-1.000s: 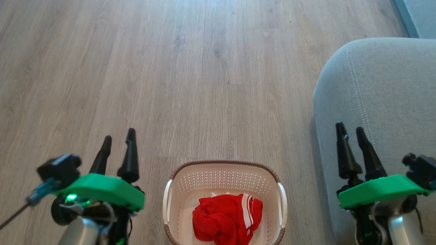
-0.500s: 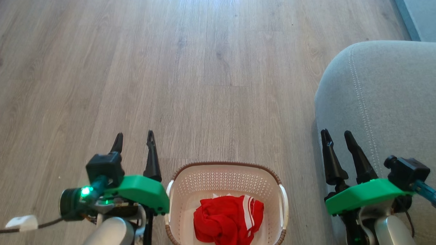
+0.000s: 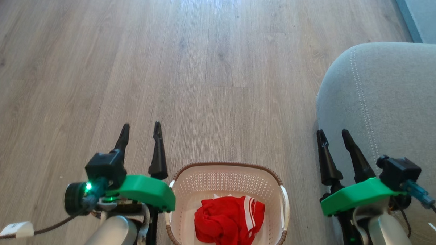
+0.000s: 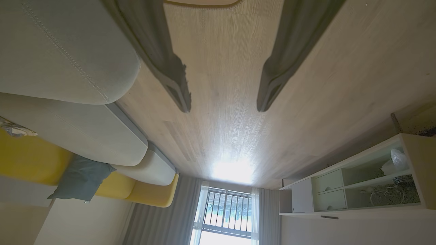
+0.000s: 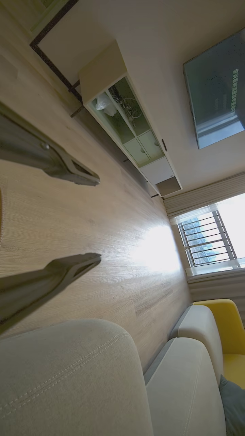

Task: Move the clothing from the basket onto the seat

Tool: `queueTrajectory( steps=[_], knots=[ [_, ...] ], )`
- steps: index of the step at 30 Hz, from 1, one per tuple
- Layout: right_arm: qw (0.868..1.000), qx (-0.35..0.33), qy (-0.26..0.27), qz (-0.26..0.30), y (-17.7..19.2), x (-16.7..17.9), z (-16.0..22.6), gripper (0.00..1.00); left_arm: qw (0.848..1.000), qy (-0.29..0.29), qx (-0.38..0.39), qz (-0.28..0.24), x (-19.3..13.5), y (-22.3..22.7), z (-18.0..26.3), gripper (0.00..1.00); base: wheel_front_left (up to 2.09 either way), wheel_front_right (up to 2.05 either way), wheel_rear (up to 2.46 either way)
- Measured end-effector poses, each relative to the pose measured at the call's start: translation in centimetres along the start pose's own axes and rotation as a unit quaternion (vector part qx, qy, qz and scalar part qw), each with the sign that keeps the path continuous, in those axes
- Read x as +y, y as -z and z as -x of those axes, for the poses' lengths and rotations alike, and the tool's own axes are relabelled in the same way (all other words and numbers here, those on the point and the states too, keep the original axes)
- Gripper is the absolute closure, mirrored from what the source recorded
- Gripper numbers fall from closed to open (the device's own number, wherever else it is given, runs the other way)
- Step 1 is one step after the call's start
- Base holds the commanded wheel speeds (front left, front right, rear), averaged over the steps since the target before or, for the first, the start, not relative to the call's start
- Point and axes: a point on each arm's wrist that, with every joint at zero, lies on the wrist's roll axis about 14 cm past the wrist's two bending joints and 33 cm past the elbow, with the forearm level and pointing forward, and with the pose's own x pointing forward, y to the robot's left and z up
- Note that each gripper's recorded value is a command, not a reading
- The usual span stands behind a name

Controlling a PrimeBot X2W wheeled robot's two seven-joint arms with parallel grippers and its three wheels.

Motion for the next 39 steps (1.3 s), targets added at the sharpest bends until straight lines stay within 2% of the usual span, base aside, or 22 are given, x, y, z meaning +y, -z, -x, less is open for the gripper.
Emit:
queueTrajectory(
  steps=[8,12,20,29,39],
  knots=[
    [1.0,0.023,0.009,0.019,1.7,-0.6,0.4,0.0,0.998,0.019,0.049,0.042,1.1,3.8,1.1,0.0,0.0,0.0,0.0],
    [0.999,0.03,0.009,0.038,2.2,-0.8,0.5,0.0,0.998,0.025,0.043,0.045,1.7,4.1,1.0,0.0,0.0,0.0,0.0],
    [0.996,0.02,-0.011,0.086,1.7,0.0,-0.2,0.0,0.999,0.039,0.006,-0.007,2.1,2.9,0.6,0.0,0.0,0.0,0.0],
    [0.99,0.01,-0.035,0.139,1.4,1.0,-0.4,0.0,0.998,0.056,-0.008,-0.035,1.4,2.8,1.1,0.0,0.0,0.0,0.0],
    [0.989,0.013,-0.037,0.142,1.5,1.1,-0.3,0.0,0.997,0.066,-0.006,-0.036,0.7,3.0,1.3,0.0,0.0,0.0,0.0]
  ],
)
